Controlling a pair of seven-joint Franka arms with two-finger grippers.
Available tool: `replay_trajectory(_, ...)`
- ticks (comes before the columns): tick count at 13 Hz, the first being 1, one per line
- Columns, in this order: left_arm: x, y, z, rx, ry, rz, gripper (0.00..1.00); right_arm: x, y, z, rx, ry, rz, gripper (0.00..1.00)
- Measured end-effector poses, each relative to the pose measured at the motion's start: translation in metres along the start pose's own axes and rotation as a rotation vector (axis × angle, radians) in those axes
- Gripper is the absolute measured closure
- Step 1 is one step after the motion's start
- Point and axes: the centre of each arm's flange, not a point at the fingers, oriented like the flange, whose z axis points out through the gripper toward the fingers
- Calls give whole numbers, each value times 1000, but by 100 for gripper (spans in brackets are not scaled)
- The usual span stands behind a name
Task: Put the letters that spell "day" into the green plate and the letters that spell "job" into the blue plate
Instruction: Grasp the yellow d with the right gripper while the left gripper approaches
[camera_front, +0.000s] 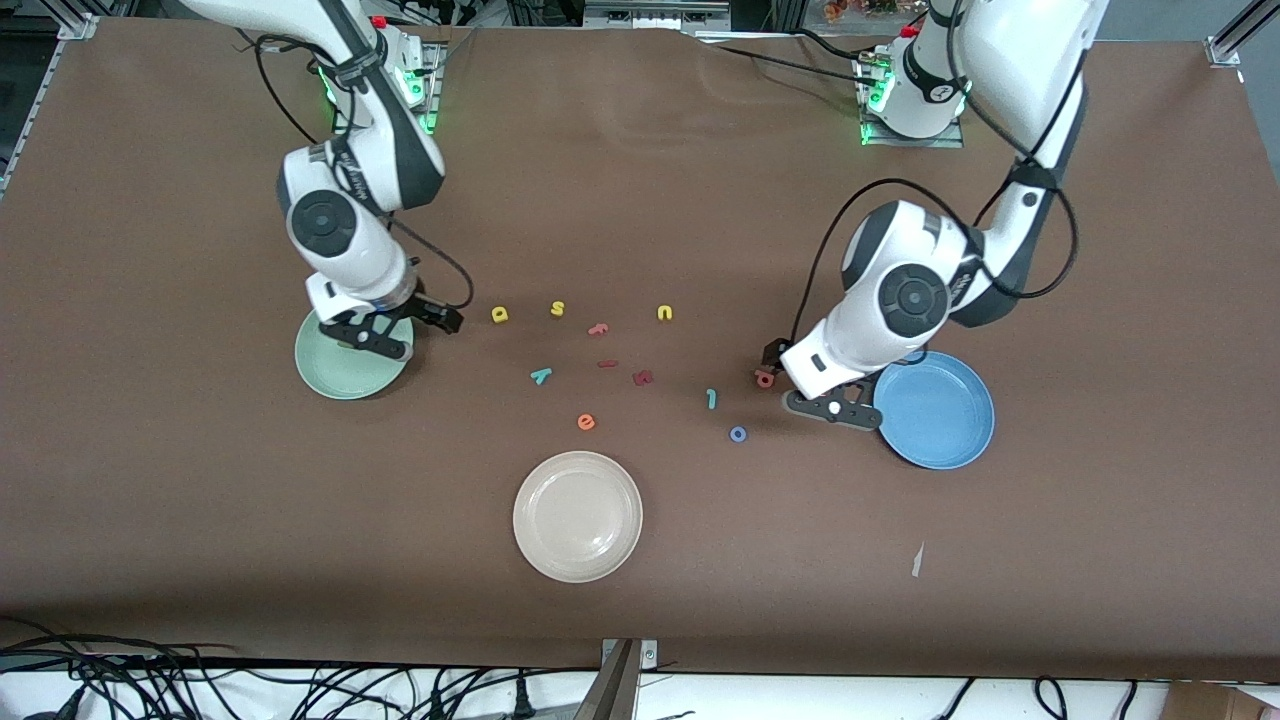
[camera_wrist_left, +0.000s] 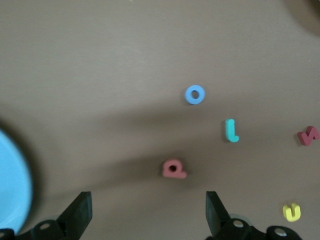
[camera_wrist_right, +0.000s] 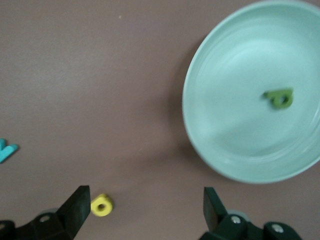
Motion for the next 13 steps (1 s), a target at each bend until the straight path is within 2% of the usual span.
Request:
replay_trajectory(5,-11,19,68,-3,34,-20,0,-35,-40,43,33,-3,171,0)
replay_trajectory(8,-24,17,88,7,12,-18,0,-52,-54,67,36,-8,222,3)
replay_trajectory(10,-29,18,94,12,-1,-15,0,-60,-59,75,30,-12,222,8)
replay_trajectory(11,-30,19,95,13,-3,-13,0,-62,-60,78,26,-14,223,15)
replay_trajectory(12,-31,20,95,13,-4,-12,2,-62,-59,81,21,-18,224,15)
replay_trajectory(13,-31,20,96,13,-6,-11,3,-62,-58,84,15,-21,225,26)
